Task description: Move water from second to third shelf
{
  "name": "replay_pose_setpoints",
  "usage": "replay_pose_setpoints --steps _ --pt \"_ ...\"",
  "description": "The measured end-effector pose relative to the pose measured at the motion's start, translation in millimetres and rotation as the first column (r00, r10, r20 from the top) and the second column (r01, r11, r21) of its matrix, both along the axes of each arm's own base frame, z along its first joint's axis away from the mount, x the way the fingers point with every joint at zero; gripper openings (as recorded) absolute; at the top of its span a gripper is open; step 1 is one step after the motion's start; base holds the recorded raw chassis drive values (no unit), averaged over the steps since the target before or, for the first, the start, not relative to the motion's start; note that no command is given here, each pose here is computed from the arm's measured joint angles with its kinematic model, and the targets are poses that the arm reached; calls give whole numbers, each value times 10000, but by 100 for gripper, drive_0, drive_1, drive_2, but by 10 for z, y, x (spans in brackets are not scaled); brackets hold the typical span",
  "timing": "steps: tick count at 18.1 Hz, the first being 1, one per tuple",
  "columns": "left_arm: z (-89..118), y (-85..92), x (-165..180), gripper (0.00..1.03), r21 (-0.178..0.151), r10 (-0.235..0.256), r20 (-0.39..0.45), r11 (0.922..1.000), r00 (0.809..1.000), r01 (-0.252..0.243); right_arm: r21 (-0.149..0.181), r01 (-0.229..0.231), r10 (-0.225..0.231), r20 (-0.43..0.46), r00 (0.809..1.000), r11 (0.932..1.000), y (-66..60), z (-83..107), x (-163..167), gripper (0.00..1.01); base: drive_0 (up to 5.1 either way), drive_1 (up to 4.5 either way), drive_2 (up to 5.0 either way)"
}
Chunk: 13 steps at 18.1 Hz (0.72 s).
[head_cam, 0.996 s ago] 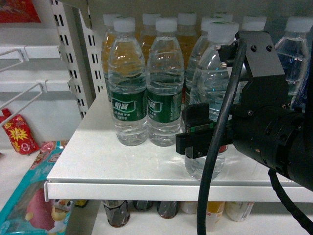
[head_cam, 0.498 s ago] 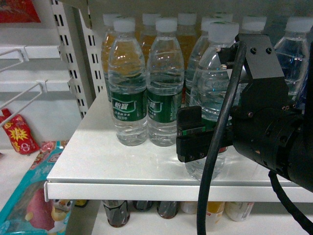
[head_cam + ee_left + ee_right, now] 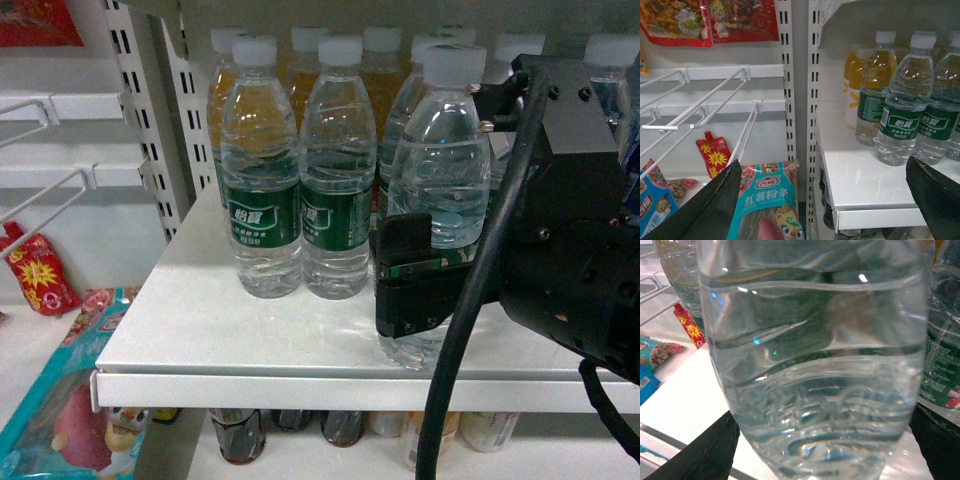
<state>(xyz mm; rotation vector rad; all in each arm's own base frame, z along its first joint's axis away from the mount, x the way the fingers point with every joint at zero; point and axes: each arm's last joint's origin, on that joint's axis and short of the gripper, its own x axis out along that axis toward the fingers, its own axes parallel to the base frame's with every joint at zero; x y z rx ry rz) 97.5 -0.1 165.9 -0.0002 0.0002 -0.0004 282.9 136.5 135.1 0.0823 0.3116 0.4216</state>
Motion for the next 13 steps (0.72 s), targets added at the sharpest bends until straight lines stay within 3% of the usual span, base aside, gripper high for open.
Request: replay_pose_setpoints --steps 4,8,11,13 --pt "0 0 0 98 0 0 0 10000 10000 0 197 87 -85 -107 9999 9998 -136 25 -113 98 0 0 0" --pt "0 0 0 98 0 0 -4 10000 10000 0 473 -198 191 138 9997 9987 -259 154 -294 98 0 0 0" --pt "0 0 0 98 0 0 0 10000 10000 0 632 -342 329 204 9992 9974 -430 283 -500 98 0 0 0" --pt "0 0 0 98 0 0 -4 10000 10000 0 904 -289 225 712 9972 9955 -631 486 -695 98 0 0 0"
